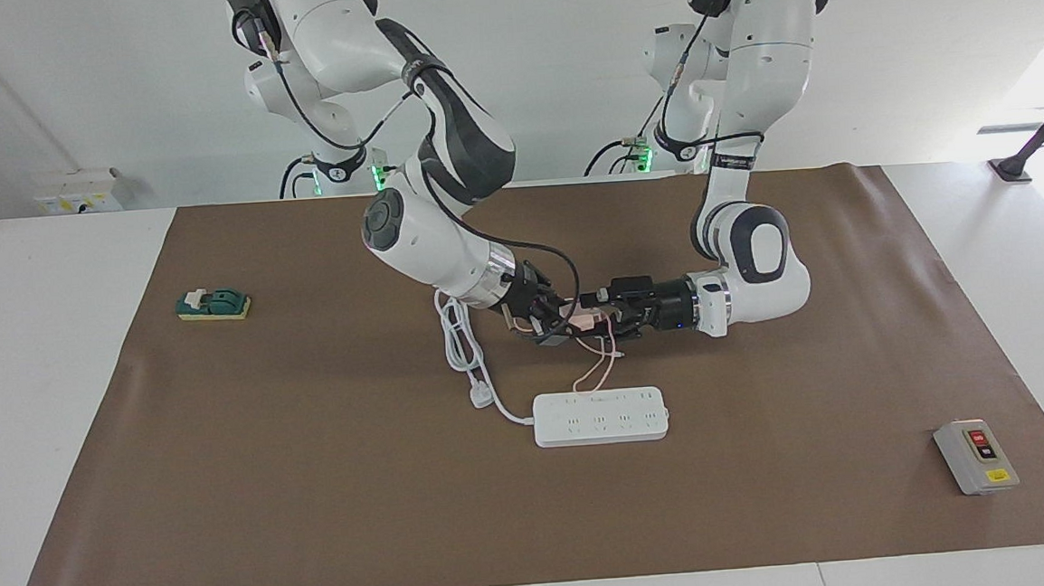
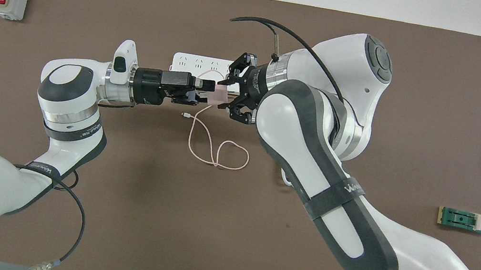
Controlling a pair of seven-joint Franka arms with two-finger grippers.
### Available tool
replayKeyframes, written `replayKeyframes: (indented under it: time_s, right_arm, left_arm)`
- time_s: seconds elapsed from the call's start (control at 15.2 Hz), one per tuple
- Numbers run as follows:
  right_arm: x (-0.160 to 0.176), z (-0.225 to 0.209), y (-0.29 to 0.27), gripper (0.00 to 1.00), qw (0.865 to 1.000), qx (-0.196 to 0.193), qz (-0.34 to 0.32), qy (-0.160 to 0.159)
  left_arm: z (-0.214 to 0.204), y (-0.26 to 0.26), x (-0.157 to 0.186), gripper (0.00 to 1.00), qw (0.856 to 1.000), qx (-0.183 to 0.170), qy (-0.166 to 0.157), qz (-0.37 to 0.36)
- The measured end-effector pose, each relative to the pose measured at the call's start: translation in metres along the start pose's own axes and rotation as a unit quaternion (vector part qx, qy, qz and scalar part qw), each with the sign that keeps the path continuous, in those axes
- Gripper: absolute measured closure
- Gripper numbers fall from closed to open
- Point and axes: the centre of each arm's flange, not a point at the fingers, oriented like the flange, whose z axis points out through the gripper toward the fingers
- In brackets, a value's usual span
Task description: Plug charger into power strip
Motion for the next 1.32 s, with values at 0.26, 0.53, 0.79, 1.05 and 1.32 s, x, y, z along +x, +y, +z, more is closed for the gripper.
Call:
replayKeyframes:
  time_s: [0.26,0.53,0.79,1.05,1.32]
  right_arm:
    - [-0.0004,0.0000,-0.0011,0.52,1.000,0.001,-0.001,0.000]
    - [-0.0006,-0.0001,-0.0012,0.52,1.000,0.001,-0.001,0.000]
    - [0.0002,0.0008,-0.0011,0.52,1.000,-0.001,0.001,0.000]
    - [0.0004,0.0011,-0.0011,0.52,1.000,-0.002,0.003,0.000]
    - [0.0055,-0.0045,-0.0046,0.44,0.999,0.005,0.052,0.002]
  left_arm:
    - [-0.0001,-0.0008,-0.0006,0.00,1.000,0.000,0.000,-0.001]
    - [-0.0003,-0.0025,-0.0018,0.25,1.000,0.001,0.000,-0.003]
    - [-0.0007,-0.0023,-0.0018,0.68,1.000,0.002,-0.001,0.010]
    - [-0.0008,-0.0026,-0.0020,0.68,1.000,0.002,-0.001,0.020]
    - [-0.0035,-0.0021,-0.0003,0.68,1.000,0.002,0.004,0.020]
